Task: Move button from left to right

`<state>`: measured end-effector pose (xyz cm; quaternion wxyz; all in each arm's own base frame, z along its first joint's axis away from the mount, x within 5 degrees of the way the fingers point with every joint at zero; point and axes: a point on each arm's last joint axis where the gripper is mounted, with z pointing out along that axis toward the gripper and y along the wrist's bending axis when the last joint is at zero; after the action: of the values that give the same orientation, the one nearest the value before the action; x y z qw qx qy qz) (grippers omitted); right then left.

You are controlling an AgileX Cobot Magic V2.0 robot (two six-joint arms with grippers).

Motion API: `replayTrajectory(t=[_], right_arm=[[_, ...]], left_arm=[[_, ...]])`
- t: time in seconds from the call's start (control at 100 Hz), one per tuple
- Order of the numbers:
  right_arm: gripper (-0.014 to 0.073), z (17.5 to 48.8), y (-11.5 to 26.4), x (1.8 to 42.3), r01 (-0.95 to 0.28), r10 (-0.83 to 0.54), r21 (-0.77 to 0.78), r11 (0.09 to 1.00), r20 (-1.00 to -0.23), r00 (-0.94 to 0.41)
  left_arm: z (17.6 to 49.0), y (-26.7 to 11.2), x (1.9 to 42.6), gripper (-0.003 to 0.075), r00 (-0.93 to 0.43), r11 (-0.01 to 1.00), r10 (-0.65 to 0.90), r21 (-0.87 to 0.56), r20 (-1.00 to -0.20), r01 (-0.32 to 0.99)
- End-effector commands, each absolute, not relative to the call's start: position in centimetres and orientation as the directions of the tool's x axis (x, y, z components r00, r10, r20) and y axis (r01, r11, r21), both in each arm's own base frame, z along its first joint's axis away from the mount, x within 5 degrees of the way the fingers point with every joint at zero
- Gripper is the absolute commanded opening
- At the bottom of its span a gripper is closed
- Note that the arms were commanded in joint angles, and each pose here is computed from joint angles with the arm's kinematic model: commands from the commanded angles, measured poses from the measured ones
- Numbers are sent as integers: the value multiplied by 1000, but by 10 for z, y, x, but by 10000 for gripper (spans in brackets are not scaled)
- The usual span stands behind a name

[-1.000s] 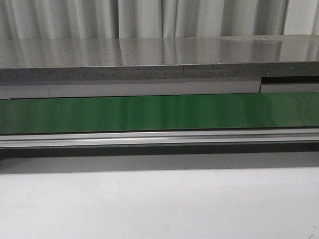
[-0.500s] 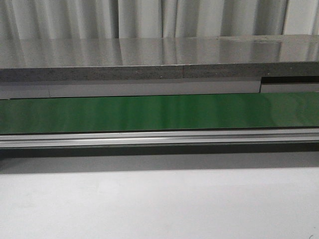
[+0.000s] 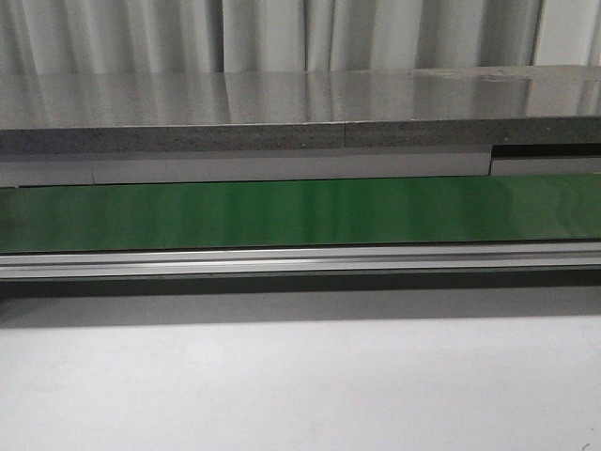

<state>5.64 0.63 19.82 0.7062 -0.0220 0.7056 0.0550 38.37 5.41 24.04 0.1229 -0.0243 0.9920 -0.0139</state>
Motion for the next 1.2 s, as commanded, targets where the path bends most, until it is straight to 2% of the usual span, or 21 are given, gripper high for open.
replayTrajectory(t=[0.0,0.09,0.16,0.4,0.64,0.78,0.99,1.07,1.19], right_arm=[[-89,212,6,54,-107,51,40,993,-993,110],[-89,212,6,54,-107,51,40,993,-993,110],[-89,212,6,54,-107,51,40,993,-993,110],[-89,212,6,54,-107,51,40,993,-993,110],[-89,212,6,54,-107,51,40,993,-993,110],[-89,212,6,54,-107,51,40,993,-993,110],[-89,212,6,54,-107,51,40,993,-993,110],[-89,212,6,54,-107,51,40,993,-993,110],[-89,212,6,54,-107,51,40,993,-993,110]], left_arm=[[265,51,383,468,-945,998,-52,-35,-323,-43],[265,51,382,631,-947,998,-52,-35,-318,-43],[265,51,382,684,-947,998,-54,-36,-316,-45],[278,46,378,660,-934,995,-78,-83,-348,-52],[328,37,354,660,-855,992,-72,-124,-514,-9],[344,34,330,660,-813,993,-75,-115,-577,-9],[363,20,278,660,-655,997,-55,-83,-754,11],[370,8,252,660,-547,998,-20,-53,-837,45],[370,-10,218,660,-389,995,15,-25,-921,98]])
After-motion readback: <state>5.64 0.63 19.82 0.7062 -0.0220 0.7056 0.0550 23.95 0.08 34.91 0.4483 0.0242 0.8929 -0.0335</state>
